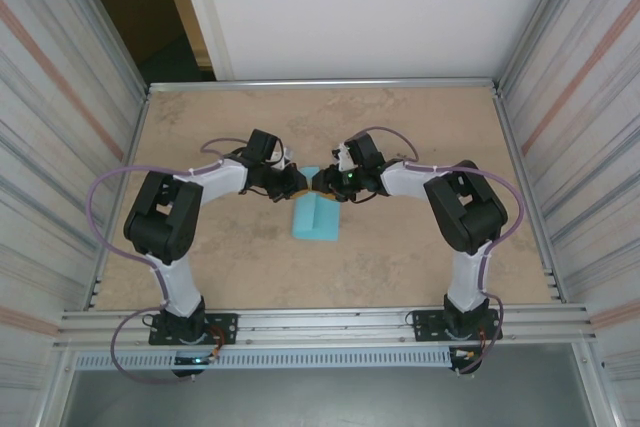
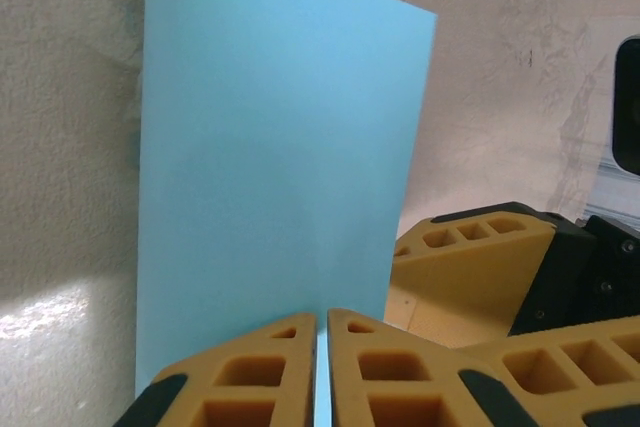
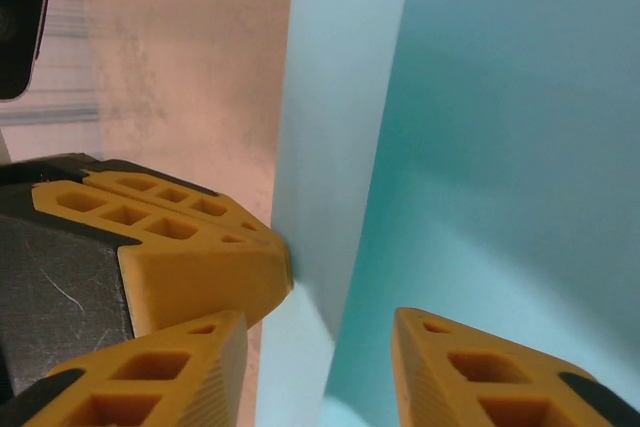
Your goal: Fold a paper plane with a square sheet of paper (pick it up from the middle)
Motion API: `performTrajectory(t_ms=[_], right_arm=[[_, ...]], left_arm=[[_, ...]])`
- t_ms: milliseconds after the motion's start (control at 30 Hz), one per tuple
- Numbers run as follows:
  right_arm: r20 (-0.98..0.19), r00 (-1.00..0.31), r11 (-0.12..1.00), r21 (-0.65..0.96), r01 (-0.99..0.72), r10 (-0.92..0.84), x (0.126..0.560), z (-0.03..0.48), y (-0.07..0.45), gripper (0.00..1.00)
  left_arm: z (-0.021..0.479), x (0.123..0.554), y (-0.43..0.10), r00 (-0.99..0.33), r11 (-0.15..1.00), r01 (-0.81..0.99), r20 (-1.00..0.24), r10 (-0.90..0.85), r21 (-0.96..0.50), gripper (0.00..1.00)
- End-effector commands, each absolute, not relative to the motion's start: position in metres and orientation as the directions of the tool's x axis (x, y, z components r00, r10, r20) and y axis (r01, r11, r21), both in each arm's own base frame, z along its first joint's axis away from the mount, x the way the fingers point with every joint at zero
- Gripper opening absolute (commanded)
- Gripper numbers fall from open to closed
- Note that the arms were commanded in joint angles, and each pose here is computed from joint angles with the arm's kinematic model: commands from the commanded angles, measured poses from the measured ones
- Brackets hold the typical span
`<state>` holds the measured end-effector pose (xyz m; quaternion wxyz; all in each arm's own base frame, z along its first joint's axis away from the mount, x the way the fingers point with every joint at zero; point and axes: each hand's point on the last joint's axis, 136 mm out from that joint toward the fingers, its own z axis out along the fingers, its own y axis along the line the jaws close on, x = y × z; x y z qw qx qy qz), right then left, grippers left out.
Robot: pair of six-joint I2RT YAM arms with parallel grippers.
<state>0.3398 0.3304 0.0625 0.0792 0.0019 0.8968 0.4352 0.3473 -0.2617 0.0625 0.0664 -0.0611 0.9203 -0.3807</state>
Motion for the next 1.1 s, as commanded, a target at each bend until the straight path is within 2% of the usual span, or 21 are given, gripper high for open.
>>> performTrajectory(t_ms=[0,100,333,467,633,700,900,1067], right_arm=[[-0.128,-0.99,0.599,0.798,-0.068,0.057,0.341,0.064,0.34,0.36],[-0.129,-0.99,0.595,0.801,-0.071,0.056,0.34,0.063,0.34,0.3],[-0.124,-0.991,0.588,0.806,-0.067,0.058,0.342,0.062,0.342,0.26],[-0.124,-0.99,0.588,0.806,-0.065,0.061,0.343,0.061,0.342,0.2],[-0.135,-0.988,0.608,0.792,-0.059,0.079,0.347,0.062,0.332,0.02],[-0.135,-0.987,0.629,0.776,-0.051,0.087,0.349,0.062,0.321,0.0],[-0.11,-0.99,0.727,0.686,-0.016,0.082,0.346,0.049,0.285,0.0],[-0.09,-0.992,0.789,0.614,0.012,0.085,0.345,0.035,0.264,0.0]], left_arm=[[0.052,0.342,-0.262,-0.987,0.718,-0.061,-0.067,-0.148,-0.693,0.09],[0.051,0.342,-0.261,-0.987,0.718,-0.061,-0.067,-0.148,-0.693,0.07],[0.051,0.342,-0.262,-0.987,0.718,-0.062,-0.066,-0.149,-0.693,0.06],[0.053,0.342,-0.262,-0.987,0.717,-0.059,-0.069,-0.148,-0.694,0.05],[0.062,0.344,-0.262,-0.986,0.716,-0.042,-0.085,-0.141,-0.697,0.05],[0.071,0.344,-0.264,-0.986,0.706,-0.025,-0.1,-0.136,-0.708,0.06],[0.091,0.341,-0.274,-0.985,0.702,0.043,-0.149,-0.091,-0.711,0.15],[0.079,0.335,-0.279,-0.989,0.775,0.067,-0.146,-0.033,-0.628,0.26]])
